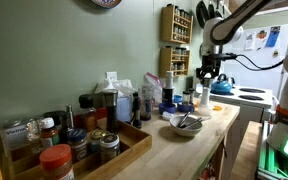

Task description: Put the salt cellar in the clear bowl on the right.

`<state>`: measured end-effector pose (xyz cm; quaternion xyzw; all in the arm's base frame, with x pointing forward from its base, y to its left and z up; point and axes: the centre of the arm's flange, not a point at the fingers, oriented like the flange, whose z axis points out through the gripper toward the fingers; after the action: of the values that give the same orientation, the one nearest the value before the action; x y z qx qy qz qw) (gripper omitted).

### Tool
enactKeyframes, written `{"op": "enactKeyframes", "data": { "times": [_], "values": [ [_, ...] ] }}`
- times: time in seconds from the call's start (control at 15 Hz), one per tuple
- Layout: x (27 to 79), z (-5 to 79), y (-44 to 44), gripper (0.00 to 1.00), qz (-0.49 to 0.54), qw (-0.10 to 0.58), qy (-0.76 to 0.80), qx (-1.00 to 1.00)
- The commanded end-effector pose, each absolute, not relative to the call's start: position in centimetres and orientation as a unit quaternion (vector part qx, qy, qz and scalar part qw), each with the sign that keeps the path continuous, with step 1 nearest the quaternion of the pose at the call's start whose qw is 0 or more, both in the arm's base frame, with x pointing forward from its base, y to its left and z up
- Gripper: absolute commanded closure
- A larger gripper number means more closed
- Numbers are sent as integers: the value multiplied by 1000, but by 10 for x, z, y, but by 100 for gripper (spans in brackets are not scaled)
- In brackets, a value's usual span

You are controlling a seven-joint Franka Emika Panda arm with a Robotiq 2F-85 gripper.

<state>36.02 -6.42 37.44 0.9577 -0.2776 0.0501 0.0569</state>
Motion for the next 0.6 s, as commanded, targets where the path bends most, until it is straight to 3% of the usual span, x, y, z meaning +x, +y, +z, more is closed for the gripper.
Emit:
{"op": "enactKeyframes", "data": {
  "times": [0.0, 0.33, 0.4, 0.53],
  "values": [
    [357, 361, -60, 63, 55, 70, -283, 955],
    [358, 349, -59, 63, 39, 66, -292, 953],
    [358, 347, -59, 13, 34, 68, -295, 952],
    [359, 351, -62, 5, 31, 64, -298, 952]
  ]
}}
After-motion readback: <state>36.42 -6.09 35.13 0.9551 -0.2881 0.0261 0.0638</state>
